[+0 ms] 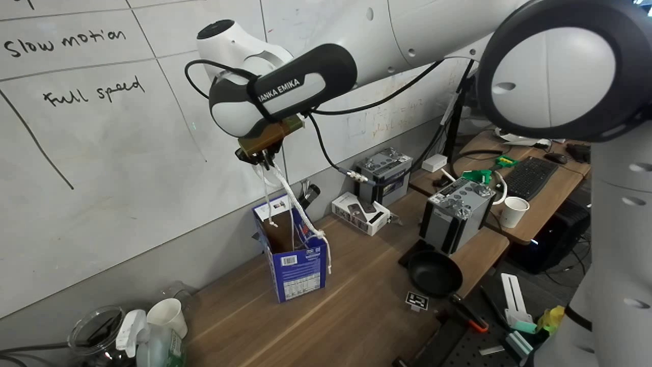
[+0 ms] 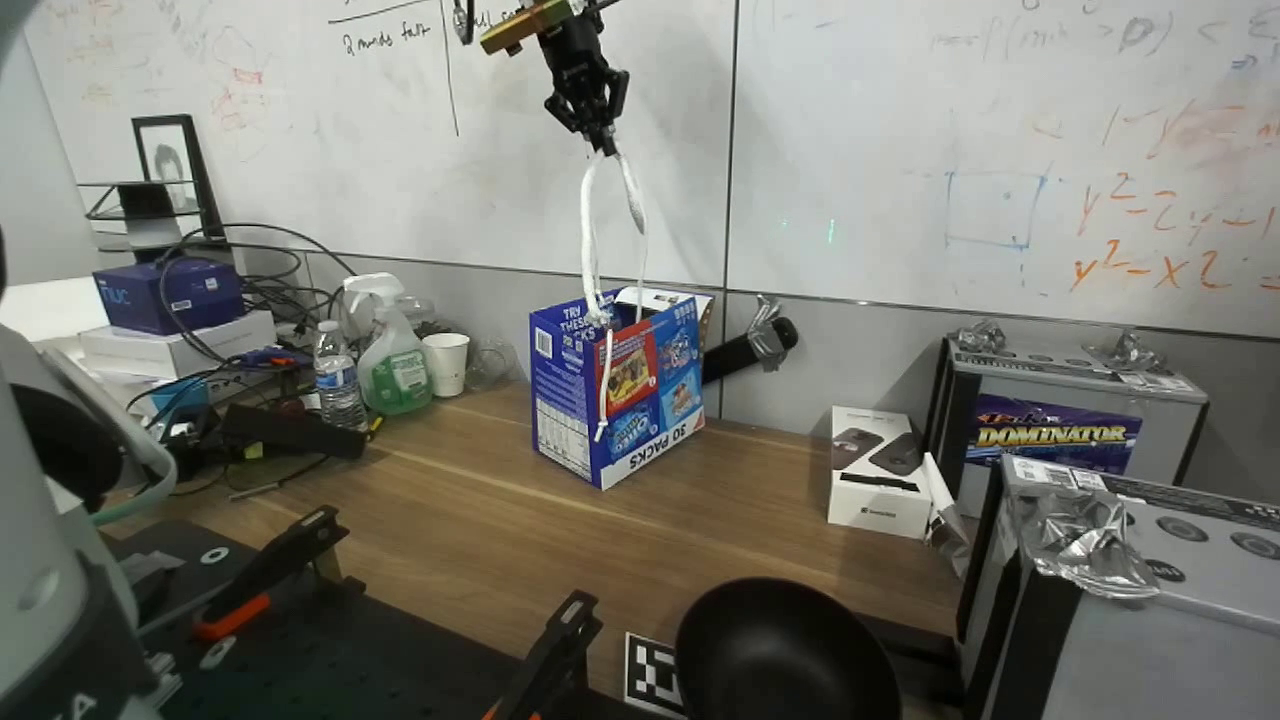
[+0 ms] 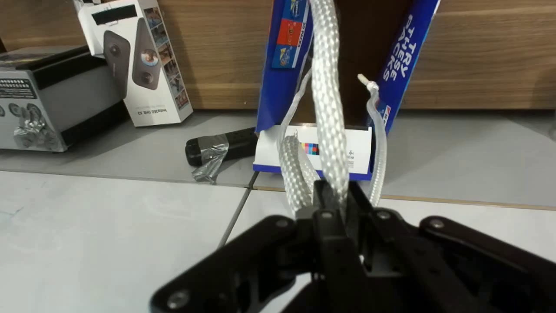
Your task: Put the white ropes inside the blue box
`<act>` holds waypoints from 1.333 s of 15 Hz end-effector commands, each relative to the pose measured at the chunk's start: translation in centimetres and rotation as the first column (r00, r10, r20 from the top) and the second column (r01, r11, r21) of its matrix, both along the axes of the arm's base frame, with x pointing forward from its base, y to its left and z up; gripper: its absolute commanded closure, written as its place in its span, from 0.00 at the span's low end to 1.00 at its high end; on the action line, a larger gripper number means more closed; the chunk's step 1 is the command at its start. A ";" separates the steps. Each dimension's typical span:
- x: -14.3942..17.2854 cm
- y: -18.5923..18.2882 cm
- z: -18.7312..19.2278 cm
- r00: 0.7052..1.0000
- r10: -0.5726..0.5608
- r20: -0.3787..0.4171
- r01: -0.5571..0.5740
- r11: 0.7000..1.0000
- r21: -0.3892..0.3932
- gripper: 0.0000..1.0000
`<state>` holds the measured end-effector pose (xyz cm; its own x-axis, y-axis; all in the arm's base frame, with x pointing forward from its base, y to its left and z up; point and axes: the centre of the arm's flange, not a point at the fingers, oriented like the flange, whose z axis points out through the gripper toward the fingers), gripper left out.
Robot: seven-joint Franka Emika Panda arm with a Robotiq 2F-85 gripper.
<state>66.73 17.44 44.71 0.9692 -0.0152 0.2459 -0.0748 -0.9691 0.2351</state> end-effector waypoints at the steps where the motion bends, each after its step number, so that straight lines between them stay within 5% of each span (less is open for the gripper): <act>1: 2.5 0.1 -0.4 1.000 0.006 0.021 -0.007 0.999 0.034 0.92; 18: 3.6 -1.6 -2.9 1.000 -0.028 0.005 0.028 0.997 0.071 0.92; 19: 3.5 -1.7 -2.9 1.000 -0.030 -0.006 0.030 0.997 0.072 0.64; 20: 3.4 -1.7 -2.9 0.999 -0.032 -0.007 0.032 0.997 0.075 0.64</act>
<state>69.81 16.05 40.87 0.9682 -0.0662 0.2414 -0.1137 -0.9754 0.1886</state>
